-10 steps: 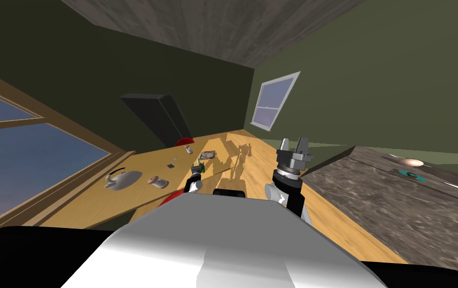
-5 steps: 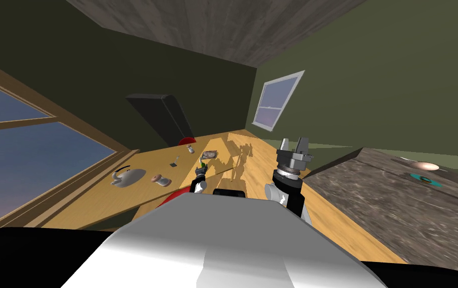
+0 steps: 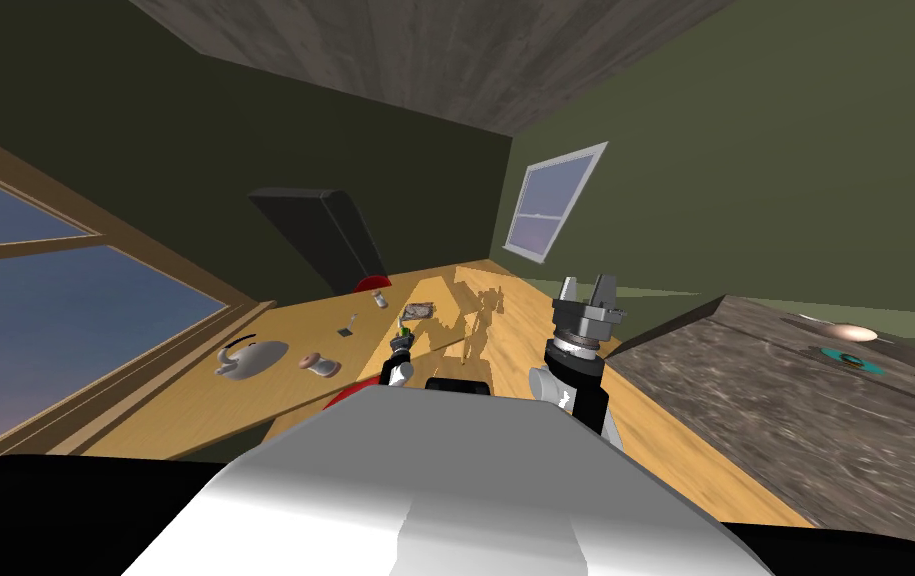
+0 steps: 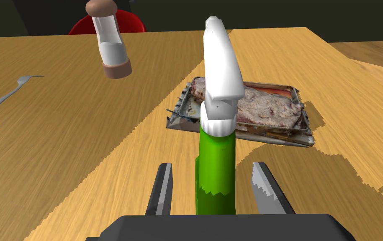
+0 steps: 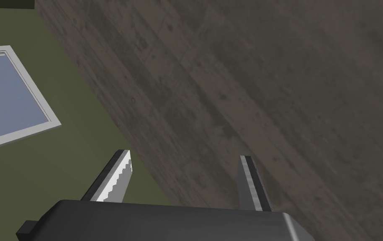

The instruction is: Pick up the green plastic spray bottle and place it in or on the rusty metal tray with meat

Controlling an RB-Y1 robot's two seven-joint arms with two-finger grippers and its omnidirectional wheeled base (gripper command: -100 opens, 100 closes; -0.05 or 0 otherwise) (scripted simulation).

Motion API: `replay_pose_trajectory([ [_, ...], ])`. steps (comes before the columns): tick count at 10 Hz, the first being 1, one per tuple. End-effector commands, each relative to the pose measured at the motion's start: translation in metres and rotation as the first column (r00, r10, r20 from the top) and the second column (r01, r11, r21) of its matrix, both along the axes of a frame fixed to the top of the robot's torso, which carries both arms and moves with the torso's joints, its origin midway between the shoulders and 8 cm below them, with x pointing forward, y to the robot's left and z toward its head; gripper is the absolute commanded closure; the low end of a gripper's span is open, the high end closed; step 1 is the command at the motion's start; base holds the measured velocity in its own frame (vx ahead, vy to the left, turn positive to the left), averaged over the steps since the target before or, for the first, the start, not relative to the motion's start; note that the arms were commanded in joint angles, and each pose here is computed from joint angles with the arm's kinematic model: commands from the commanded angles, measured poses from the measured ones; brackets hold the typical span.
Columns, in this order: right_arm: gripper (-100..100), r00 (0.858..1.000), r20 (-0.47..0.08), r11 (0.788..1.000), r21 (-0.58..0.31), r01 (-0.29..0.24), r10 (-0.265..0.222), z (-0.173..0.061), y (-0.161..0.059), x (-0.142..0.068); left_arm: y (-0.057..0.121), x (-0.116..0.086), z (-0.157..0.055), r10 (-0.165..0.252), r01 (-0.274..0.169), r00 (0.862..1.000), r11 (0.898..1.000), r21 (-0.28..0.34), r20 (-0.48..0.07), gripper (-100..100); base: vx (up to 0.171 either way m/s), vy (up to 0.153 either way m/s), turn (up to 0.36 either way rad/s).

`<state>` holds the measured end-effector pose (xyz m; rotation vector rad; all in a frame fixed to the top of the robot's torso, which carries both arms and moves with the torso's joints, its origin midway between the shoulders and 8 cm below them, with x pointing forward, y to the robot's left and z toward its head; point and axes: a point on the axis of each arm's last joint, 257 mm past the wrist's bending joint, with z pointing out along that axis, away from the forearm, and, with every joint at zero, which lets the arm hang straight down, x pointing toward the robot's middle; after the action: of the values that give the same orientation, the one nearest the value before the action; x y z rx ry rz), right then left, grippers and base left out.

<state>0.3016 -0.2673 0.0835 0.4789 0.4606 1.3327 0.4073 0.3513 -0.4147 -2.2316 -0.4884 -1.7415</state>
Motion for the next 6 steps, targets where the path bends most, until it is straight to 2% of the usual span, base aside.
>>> replay_pose_trajectory([
  [1,0,1.0,0.0,1.0,0.0,0.0,0.0,0.0,0.0,0.0,0.0,0.0,0.0,0.0,0.0,1.0,1.0,0.0,0.0,100,0.007,0.0,0.002],
  [4,0,1.0,0.0,1.0,0.0,0.0,0.0,0.0,0.0,0.0,0.0002,0.0028,0.0043,0.002,-0.002,1.0,1.0,-0.001,0.012,100,0.0,0.0,0.0],
  [5,0,1.0,0.0,1.0,0.0,0.0,0.0,0.0,0.0,0.0,0.0003,0.0027,0.0042,0.002,-0.002,1.0,1.0,0.0,0.012,0,0.0,0.0,0.0],
  [6,0,1.0,0.0,1.0,0.0,0.0,0.0,0.0,0.0,0.0,0.0003,0.0027,0.0042,0.002,-0.002,1.0,1.0,0.0,0.012,100,0.0,0.0,0.0],
])
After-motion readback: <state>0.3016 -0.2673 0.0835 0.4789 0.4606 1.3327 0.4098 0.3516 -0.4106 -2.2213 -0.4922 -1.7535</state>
